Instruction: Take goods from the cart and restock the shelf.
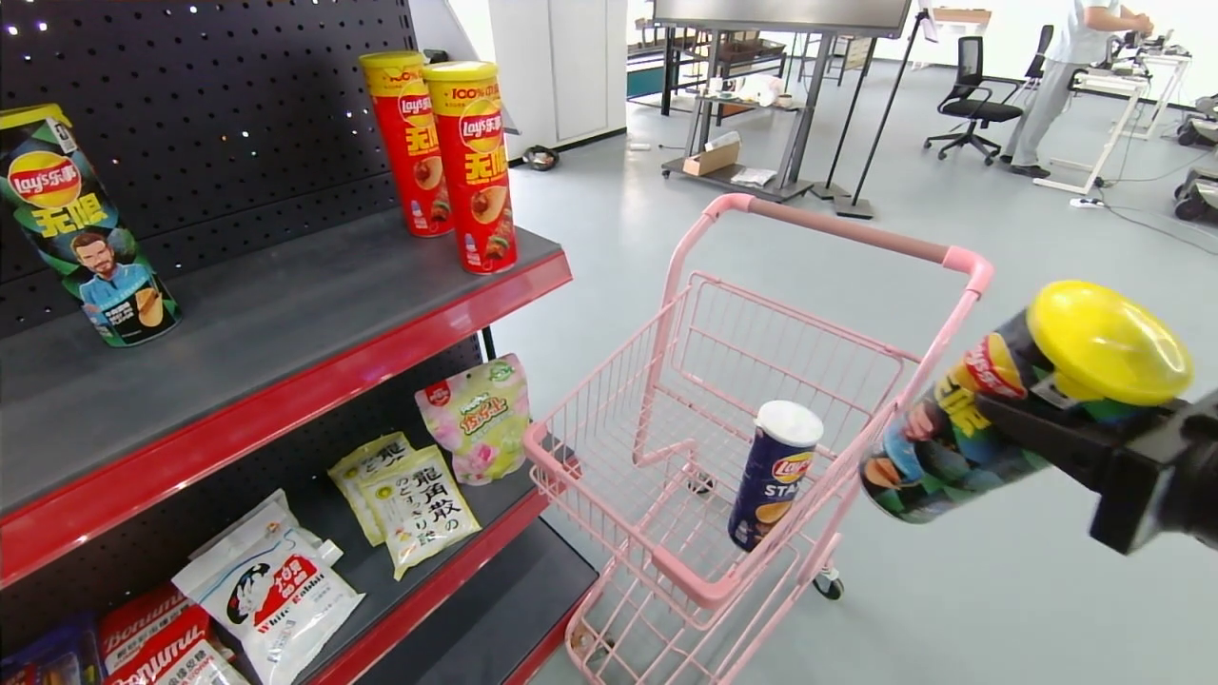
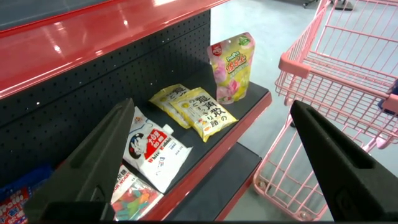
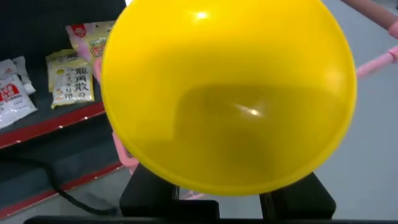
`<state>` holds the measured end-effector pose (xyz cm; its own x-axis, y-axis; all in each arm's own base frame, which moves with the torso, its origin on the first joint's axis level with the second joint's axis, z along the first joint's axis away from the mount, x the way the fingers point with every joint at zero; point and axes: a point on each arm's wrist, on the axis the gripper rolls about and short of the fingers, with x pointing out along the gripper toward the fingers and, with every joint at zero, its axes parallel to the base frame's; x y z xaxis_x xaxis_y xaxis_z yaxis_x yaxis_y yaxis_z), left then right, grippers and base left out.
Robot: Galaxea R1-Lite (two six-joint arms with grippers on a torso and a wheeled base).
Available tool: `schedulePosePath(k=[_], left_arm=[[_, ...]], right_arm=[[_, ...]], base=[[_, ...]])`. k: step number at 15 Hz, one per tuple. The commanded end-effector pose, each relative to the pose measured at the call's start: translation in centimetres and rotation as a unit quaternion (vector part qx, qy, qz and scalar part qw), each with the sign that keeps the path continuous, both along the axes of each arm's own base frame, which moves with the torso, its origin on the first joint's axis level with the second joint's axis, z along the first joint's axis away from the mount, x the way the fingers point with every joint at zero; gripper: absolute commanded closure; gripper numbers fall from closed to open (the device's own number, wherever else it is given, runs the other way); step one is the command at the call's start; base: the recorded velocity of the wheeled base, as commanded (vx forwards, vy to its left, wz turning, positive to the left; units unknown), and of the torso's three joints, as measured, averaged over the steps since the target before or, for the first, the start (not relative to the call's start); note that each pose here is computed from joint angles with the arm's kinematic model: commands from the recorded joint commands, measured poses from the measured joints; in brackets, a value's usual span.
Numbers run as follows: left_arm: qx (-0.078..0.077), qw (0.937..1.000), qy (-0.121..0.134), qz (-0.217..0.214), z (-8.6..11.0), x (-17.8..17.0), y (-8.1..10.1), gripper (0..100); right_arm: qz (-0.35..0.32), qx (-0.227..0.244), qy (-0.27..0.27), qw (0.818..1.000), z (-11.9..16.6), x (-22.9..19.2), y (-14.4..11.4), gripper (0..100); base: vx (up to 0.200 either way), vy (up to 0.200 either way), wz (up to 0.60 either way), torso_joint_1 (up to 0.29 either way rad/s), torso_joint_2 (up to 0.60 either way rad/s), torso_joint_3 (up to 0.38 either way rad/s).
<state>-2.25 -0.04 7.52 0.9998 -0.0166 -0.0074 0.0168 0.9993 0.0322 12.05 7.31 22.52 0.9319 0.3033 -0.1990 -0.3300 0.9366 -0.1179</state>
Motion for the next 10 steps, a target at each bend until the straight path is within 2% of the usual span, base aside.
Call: schedulePosePath(k=[1,4,8,10], left_arm=[[0.000,1.0000,0.000,0.000,0.0,0.0,0.0,0],[0.000,1.0000,0.000,0.000,0.0,0.0,0.0,0],[0.000,1.0000,0.000,-0.001,0.0,0.0,0.0,0],[0.000,1.0000,0.000,-0.001,0.0,0.0,0.0,0]], right_arm=[[-0.030,0.017,-0.032,0.999,0.4,-4.0,-3.2,100],[-0.075,0.013,-0.027,0.997,-0.6,-5.0,-4.6,100],[-0.102,0.014,-0.024,0.994,-1.5,-5.5,-5.3,100],[-0.147,0.008,-0.014,0.989,-2.2,-5.4,-5.9,100]], base=[[0.000,0.000,0.00,0.000,0.00,0.000],[0.000,0.000,0.00,0.000,0.00,0.000],[0.000,0.000,0.00,0.000,0.00,0.000],[0.000,0.000,0.00,0.000,0.00,0.000]])
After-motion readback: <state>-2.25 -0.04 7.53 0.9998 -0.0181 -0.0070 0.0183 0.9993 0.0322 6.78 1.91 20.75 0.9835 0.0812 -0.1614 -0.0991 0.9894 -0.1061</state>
